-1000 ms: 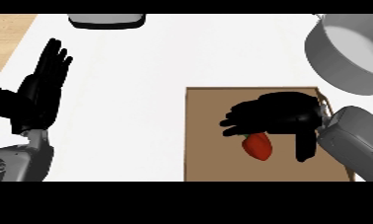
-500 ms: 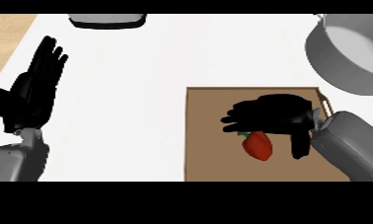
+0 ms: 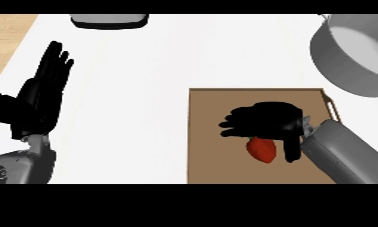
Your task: Pick the bell pepper from the tray and place it in the pot
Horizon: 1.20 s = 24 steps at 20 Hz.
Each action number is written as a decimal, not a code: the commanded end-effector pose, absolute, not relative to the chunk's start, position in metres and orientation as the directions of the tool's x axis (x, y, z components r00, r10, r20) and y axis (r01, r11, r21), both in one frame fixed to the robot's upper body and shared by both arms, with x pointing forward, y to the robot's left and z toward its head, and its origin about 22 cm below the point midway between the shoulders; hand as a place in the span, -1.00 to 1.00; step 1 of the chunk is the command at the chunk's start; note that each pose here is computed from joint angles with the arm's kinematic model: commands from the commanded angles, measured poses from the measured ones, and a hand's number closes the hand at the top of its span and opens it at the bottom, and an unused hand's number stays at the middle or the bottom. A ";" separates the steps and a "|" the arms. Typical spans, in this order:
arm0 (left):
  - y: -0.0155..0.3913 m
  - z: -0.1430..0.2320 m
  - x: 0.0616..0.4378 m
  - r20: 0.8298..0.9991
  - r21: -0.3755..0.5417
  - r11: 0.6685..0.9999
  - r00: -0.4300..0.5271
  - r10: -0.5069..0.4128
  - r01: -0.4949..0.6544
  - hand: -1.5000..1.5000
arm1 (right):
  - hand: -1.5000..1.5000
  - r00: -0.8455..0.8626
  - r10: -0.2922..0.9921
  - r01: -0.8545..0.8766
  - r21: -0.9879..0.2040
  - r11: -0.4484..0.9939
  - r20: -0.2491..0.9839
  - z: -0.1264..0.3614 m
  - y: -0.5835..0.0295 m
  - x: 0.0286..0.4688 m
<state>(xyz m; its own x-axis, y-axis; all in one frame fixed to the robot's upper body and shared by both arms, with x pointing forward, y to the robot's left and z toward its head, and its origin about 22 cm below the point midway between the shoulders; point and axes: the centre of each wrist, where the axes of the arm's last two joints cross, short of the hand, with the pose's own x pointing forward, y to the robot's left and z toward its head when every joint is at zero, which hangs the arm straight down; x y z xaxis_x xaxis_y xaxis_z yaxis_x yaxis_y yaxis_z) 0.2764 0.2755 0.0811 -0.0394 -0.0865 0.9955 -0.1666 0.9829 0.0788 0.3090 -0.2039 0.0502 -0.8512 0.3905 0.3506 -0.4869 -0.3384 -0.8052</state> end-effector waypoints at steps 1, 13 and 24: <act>0.273 0.076 0.268 0.997 0.069 0.985 -0.032 -0.075 -0.155 0.00 | -1.00 -0.851 0.389 -0.492 -0.792 -0.360 0.352 0.031 -0.188 0.317; 0.266 0.086 0.281 0.995 0.083 0.982 -0.031 -0.090 -0.171 0.00 | 1.00 -0.911 0.246 -0.408 -0.811 -0.419 0.331 0.025 -0.191 0.325; 0.301 0.080 0.266 0.996 0.087 0.969 -0.010 -0.092 -0.231 0.00 | 1.00 -0.663 0.646 -0.576 -0.809 -0.116 0.379 -0.005 -0.305 0.242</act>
